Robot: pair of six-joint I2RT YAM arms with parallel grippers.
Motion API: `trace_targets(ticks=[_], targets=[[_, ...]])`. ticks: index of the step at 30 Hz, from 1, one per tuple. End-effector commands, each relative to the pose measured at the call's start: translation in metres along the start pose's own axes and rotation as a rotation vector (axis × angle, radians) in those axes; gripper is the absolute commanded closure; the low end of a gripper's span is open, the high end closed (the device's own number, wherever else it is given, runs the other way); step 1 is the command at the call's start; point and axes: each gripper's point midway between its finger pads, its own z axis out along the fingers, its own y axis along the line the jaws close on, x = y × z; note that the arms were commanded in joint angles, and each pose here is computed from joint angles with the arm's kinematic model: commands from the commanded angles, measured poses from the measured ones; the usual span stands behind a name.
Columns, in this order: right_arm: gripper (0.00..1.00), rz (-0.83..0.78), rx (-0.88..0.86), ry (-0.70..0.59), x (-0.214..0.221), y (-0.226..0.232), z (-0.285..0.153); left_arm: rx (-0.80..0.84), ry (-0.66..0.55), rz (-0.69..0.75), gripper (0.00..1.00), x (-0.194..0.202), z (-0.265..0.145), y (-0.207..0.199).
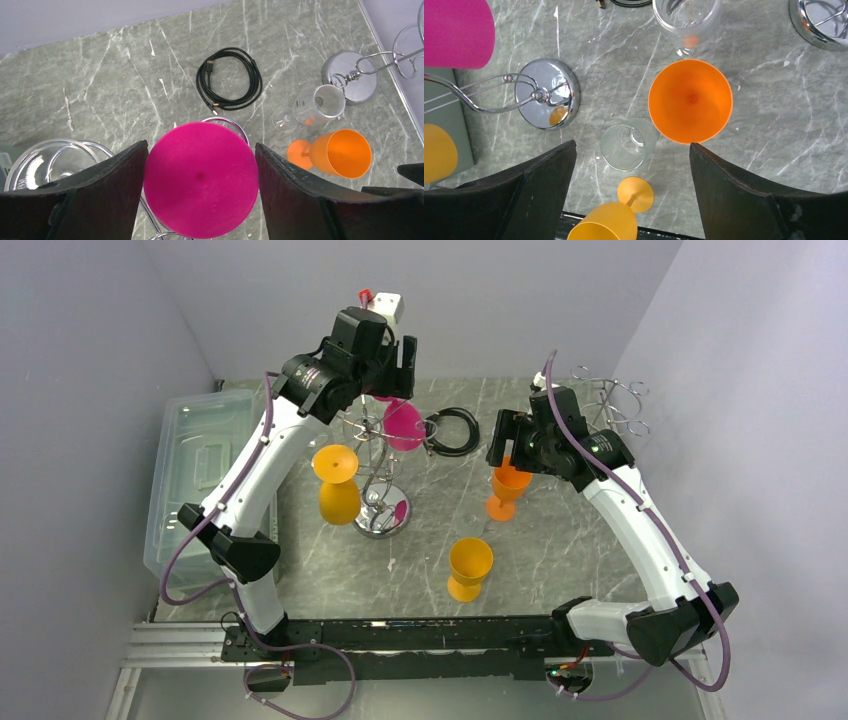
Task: Take the wine glass off the wine glass rack
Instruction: Pick up the wine glass from the wine rack.
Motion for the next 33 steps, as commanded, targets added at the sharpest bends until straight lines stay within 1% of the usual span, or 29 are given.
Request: trace_targets(ticks=[1,18,33], targets=[[0.15,0.007,-0.043,-0.060,-0.017,0.011,-0.007,-0.018,-0.088,0.006,0.41,-0.023,-0.022,0.005],[0.15,0.003,-0.035,-0.070,-0.020,0.010,-0.008,-0.070,-0.107,0.026,0.41,-0.030,-0.008,0.015],[0.14,0.012,-0.030,-0.093,-0.026,0.010,-0.011,-0.098,-0.160,0.049,0.41,-0.048,0.007,0.019]])
